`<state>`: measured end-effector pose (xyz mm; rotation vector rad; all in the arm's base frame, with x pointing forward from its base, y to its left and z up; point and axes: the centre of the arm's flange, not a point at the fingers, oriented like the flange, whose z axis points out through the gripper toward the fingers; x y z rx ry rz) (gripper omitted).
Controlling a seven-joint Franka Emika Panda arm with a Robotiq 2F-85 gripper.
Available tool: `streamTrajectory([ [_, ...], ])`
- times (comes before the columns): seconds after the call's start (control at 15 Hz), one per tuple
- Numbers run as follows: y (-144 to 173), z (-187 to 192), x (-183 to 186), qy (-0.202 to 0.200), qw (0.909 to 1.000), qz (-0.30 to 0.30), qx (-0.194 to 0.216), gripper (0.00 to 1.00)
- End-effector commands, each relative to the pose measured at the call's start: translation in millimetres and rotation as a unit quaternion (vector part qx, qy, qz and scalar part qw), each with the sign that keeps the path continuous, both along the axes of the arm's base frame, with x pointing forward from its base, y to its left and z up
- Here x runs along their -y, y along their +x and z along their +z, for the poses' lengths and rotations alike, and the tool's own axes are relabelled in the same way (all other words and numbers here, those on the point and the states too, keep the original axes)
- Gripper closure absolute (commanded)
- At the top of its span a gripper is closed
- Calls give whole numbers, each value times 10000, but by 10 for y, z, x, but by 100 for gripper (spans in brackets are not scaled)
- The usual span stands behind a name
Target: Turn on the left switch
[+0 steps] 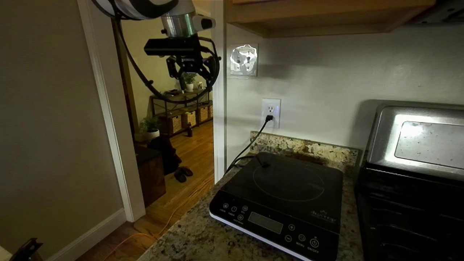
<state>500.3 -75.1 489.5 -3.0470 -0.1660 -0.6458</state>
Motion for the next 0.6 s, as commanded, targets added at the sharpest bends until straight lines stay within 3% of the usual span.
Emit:
streamTrajectory([
  [0.0, 196, -26, -87, 321, 9951, -828, 435, 0],
  [0.27, 241, 54, -140, 646, 9792, -1638, 1008, 0],
  [0.53, 211, 157, -91, 1150, 9532, -2483, 1287, 0],
])
